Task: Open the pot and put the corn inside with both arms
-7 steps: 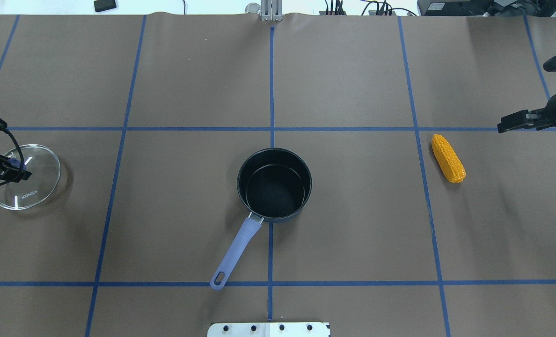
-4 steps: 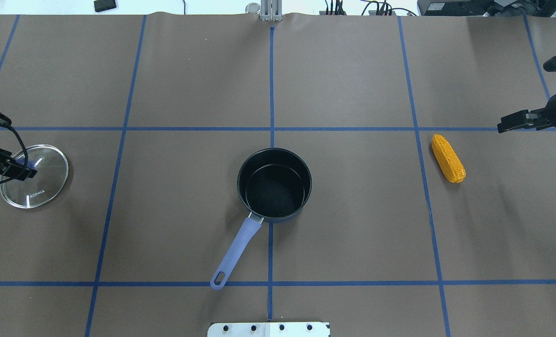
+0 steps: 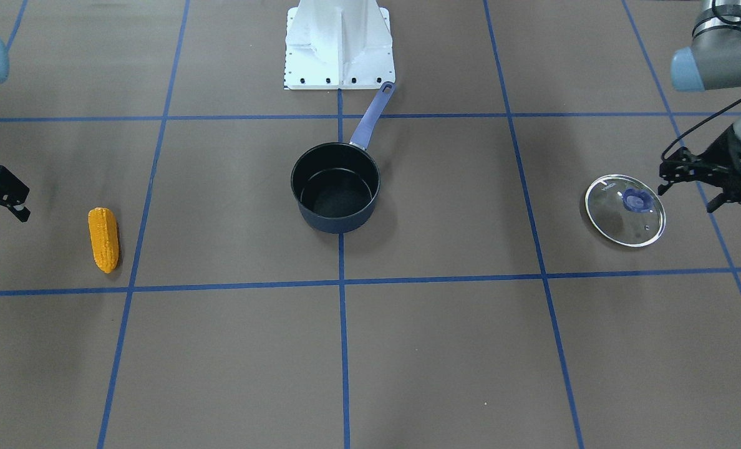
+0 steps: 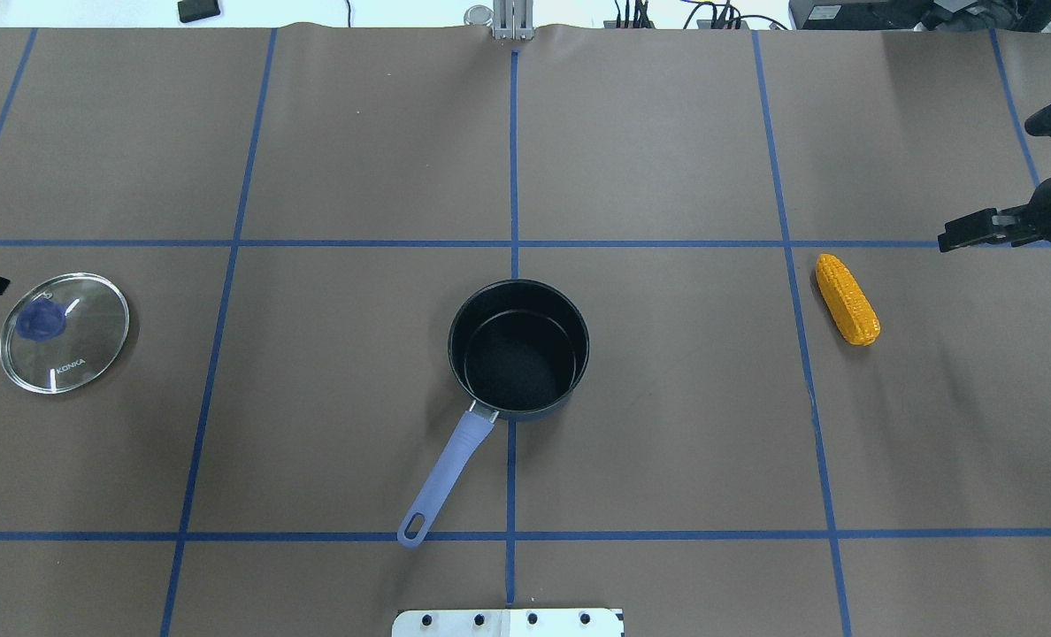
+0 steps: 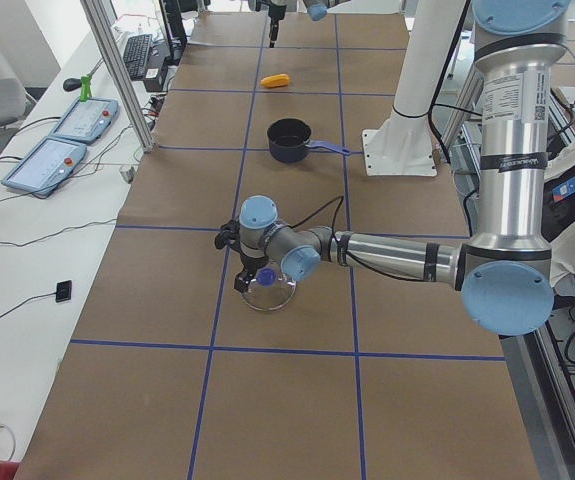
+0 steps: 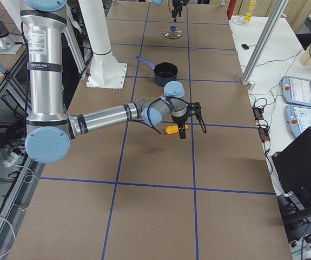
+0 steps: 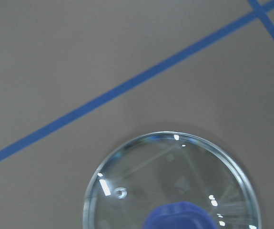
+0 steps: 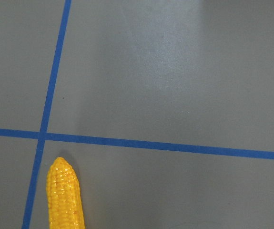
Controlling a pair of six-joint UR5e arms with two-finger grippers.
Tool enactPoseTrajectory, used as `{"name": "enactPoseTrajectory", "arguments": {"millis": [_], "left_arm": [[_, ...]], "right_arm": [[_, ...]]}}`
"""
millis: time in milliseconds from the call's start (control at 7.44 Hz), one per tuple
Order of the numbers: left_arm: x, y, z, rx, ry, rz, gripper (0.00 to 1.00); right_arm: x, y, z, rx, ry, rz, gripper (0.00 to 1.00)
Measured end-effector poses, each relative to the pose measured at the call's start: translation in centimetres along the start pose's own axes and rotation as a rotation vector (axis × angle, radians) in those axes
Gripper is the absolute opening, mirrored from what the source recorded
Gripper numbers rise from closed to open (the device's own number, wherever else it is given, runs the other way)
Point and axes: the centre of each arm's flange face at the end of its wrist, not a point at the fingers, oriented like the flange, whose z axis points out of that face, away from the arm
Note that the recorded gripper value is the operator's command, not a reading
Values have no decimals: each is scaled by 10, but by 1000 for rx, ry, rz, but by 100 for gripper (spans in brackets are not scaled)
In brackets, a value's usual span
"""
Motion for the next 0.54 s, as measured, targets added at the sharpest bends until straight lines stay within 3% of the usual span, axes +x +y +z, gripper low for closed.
{"name": "enactPoseTrajectory", "arguments": {"millis": [269, 403, 537], "left_arm": [[-77, 16, -46, -67, -73, -3, 99], [-107, 30, -61, -111, -85, -58, 99], [-133, 46, -79, -117, -77, -128, 99]], "right_arm": [[-3, -1, 1, 0, -3, -4, 100], [-5, -1, 1, -1, -6, -7, 100], [-12, 0, 2, 1, -19, -23, 100]]}}
